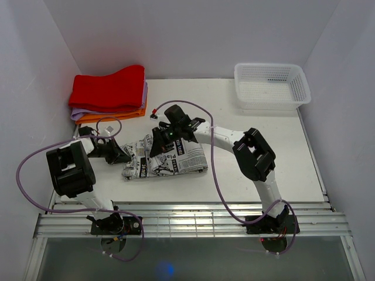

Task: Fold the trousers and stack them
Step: Fold the trousers

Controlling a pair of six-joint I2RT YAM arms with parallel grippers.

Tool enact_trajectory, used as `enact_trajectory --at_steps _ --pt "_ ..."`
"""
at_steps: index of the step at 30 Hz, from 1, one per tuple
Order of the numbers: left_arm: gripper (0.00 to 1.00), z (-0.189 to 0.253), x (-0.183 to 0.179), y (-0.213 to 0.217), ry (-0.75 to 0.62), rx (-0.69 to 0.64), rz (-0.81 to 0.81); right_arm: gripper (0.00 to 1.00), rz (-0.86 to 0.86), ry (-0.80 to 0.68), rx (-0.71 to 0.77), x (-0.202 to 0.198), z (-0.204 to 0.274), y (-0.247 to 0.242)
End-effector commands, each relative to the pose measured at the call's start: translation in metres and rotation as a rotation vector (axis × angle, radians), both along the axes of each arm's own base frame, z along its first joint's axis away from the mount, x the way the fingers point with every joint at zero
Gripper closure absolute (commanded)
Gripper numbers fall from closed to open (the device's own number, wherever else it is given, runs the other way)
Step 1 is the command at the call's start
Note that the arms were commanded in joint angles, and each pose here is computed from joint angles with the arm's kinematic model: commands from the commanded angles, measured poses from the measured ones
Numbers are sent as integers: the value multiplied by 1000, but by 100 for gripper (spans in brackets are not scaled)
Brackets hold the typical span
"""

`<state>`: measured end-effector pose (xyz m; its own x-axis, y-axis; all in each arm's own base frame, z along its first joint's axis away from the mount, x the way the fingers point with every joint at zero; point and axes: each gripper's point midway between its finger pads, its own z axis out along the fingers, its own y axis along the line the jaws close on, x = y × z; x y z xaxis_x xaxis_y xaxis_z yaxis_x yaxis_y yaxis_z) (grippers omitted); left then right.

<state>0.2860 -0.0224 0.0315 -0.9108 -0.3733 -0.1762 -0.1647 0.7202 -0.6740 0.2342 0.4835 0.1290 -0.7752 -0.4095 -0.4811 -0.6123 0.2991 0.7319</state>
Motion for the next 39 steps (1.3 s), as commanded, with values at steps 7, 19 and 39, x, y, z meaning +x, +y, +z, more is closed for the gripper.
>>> enact_trajectory --at_steps 7,19,39 --pt "100 -1 3 -4 -25 -16 0 92 -66 -51 138 12 44 53" --pt "100 -5 1 -5 -24 -19 6 92 -105 38 162 7 40 76" --pt "100 -7 1 -7 -30 -19 19 92 -157 166 160 -8 26 107"
